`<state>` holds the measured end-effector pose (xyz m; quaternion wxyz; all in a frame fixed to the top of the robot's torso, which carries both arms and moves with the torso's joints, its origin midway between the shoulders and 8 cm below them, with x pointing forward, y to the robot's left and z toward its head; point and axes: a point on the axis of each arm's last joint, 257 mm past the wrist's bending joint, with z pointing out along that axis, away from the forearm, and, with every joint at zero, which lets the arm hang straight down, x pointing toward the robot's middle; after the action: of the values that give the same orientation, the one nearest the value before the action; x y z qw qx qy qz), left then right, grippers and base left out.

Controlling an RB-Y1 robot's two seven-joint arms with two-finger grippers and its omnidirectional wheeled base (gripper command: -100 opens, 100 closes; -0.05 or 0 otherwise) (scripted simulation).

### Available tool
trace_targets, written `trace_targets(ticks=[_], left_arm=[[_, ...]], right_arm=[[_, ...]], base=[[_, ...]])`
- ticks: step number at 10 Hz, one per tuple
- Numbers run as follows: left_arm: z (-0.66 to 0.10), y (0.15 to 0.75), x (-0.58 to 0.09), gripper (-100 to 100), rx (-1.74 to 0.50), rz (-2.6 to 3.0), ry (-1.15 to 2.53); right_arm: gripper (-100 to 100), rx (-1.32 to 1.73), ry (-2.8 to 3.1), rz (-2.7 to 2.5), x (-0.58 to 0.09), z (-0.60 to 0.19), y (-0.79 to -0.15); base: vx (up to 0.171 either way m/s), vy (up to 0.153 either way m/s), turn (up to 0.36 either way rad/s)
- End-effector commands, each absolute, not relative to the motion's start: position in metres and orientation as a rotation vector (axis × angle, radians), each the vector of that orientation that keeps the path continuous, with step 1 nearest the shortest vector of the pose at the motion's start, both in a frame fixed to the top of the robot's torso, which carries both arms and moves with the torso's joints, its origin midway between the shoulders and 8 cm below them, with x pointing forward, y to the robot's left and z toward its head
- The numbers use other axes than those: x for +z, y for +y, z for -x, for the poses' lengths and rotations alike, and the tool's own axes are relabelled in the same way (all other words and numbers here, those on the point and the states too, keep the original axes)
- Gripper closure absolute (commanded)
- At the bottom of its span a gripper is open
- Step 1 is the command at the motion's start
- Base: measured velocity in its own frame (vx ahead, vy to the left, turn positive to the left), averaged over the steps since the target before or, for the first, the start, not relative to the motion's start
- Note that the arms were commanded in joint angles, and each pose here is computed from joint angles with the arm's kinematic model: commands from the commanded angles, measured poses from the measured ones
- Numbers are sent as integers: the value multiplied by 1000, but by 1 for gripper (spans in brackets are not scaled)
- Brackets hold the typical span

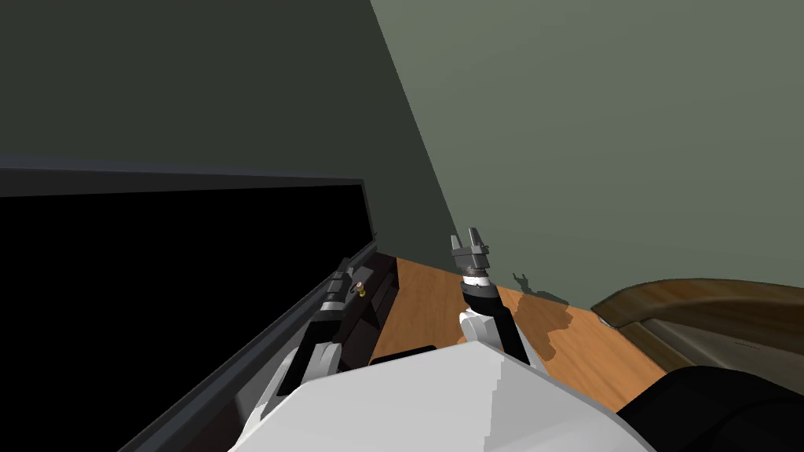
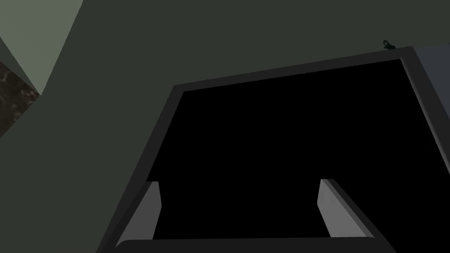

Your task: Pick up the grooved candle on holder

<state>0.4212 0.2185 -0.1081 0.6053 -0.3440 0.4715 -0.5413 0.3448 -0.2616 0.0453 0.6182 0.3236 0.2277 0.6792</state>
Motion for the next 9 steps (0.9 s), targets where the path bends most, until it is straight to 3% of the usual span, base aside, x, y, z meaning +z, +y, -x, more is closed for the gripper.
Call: trace_targets(ticks=[1, 9], left_arm=[[-430, 212, -131, -100, -1253, 828, 1144], [-459, 177, -234, -100, -1211, 980, 1410]], right_arm=[[0, 1563, 524, -745, 45, -345, -262], [0, 1563, 524, -744, 45, -345, -262]], base=[[-40, 30, -48], [-57, 34, -76]])
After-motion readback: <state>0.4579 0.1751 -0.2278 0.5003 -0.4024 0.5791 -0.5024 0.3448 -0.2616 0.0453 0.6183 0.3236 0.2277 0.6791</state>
